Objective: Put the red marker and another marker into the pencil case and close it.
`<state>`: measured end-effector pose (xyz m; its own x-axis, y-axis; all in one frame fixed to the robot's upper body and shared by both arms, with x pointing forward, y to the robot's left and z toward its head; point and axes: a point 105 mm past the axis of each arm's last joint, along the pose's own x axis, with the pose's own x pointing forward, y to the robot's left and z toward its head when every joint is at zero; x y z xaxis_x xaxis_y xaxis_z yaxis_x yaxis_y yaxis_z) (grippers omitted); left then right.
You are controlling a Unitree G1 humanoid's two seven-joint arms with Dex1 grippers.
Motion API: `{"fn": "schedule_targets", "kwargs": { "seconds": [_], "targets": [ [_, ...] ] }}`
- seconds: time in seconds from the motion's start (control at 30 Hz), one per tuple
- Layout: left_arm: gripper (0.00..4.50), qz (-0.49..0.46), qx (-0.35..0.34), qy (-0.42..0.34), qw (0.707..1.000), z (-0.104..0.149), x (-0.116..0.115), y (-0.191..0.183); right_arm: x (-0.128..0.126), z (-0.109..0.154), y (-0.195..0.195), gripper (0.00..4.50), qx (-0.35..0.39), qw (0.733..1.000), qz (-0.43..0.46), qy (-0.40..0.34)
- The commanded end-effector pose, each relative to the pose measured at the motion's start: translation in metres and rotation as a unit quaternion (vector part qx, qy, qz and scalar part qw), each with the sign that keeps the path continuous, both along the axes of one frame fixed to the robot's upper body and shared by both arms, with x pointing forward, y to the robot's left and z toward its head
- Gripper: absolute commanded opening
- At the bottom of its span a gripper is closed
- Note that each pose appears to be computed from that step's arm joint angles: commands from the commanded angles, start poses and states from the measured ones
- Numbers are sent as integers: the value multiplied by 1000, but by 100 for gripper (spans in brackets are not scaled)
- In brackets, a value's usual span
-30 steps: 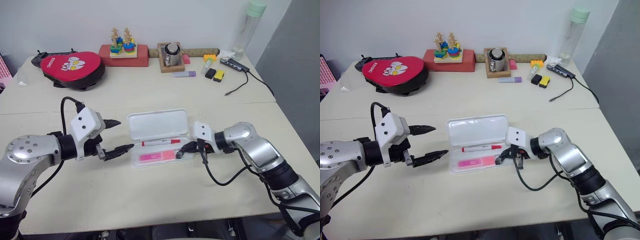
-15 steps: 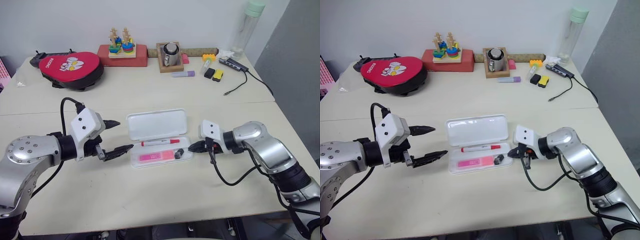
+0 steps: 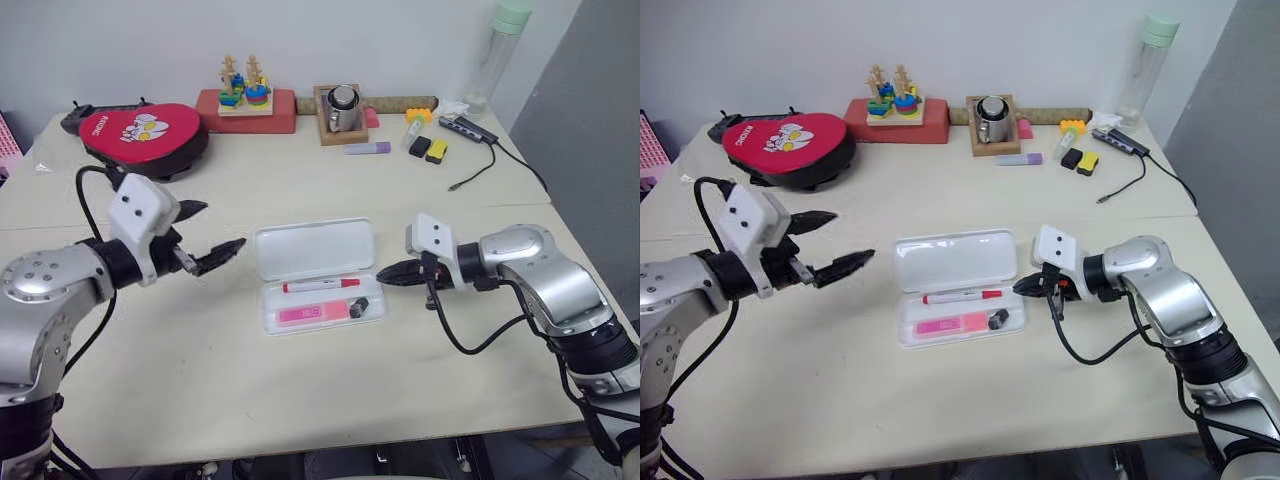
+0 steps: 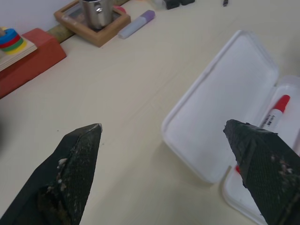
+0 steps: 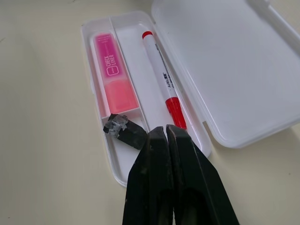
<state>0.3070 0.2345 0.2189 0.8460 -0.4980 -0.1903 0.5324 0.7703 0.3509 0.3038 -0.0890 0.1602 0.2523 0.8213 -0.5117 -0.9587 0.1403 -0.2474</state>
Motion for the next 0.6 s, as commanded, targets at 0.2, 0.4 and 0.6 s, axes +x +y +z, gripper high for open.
{"fn": "schedule_targets", "kwargs": {
  "seconds": [0.2, 0.4, 0.6],
  "targets": [
    [450, 48, -6, -7, 999, -1, 19, 29, -1, 31, 3, 4, 29, 999, 8, -42],
    [343, 47, -5, 7, 999, -21, 36, 31, -1, 33, 4, 0, 30, 998, 8, -46],
    [236, 35, -13, 22, 999, -30, 47, 28, -1, 37, 5, 0, 34, 998, 10, -49]
  ]
}}
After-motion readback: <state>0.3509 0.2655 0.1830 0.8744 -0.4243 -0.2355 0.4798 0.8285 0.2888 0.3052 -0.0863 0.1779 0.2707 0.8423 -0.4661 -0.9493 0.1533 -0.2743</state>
